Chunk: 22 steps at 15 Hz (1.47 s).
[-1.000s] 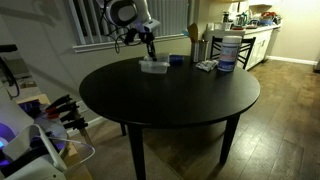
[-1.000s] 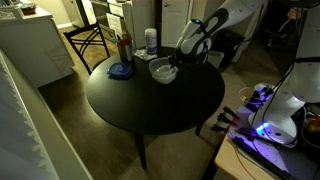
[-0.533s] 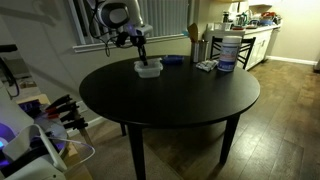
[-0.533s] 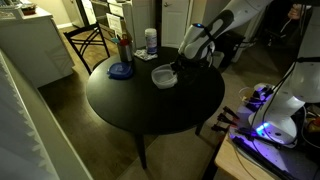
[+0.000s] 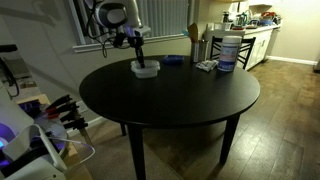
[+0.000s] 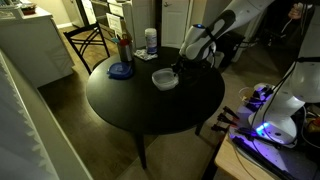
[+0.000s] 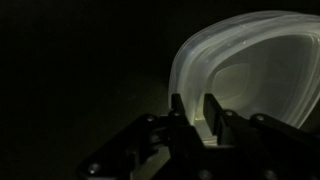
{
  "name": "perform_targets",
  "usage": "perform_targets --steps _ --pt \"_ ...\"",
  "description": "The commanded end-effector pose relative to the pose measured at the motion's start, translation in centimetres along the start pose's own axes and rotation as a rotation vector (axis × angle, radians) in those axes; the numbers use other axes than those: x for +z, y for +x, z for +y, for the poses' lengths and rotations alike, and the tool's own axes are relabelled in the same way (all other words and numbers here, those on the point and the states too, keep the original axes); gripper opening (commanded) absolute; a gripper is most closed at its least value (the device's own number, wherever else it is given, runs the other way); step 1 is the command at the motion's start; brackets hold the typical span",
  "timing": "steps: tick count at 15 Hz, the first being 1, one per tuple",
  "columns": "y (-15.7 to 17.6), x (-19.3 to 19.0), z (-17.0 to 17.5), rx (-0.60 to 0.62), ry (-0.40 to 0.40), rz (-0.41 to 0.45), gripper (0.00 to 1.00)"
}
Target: Put the lunch boxes together in one pile
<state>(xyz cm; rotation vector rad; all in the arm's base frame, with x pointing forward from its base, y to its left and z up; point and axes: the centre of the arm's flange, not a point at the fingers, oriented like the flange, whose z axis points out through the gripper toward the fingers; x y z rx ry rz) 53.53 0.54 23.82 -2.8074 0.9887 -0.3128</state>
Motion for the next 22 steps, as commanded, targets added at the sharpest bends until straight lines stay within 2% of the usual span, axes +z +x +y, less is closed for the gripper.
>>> perform_targets --steps 1,6,8,15,19,20,22 --pt "-1.3 -1.2 0.6 -0.024 -0.015 -0.03 0.58" --pt "-2.4 -2.8 0.8 -0.031 -0.099 -0.059 0.9" --pt "-2.8 -3.8 0.7 -0.045 -0.117 -0.06 1.0" --pt "-4.9 -6.2 -0.6 -0.094 -0.139 -0.042 1.0" --pt "-8.0 -6.3 -1.6 -0.12 -0.148 -0.039 1.0" --pt "-5.7 -5.2 -1.7 -0.124 -0.13 -0.041 1.0" --pt "-6.8 -5.2 -1.9 -0.128 -0.133 -0.045 1.0"
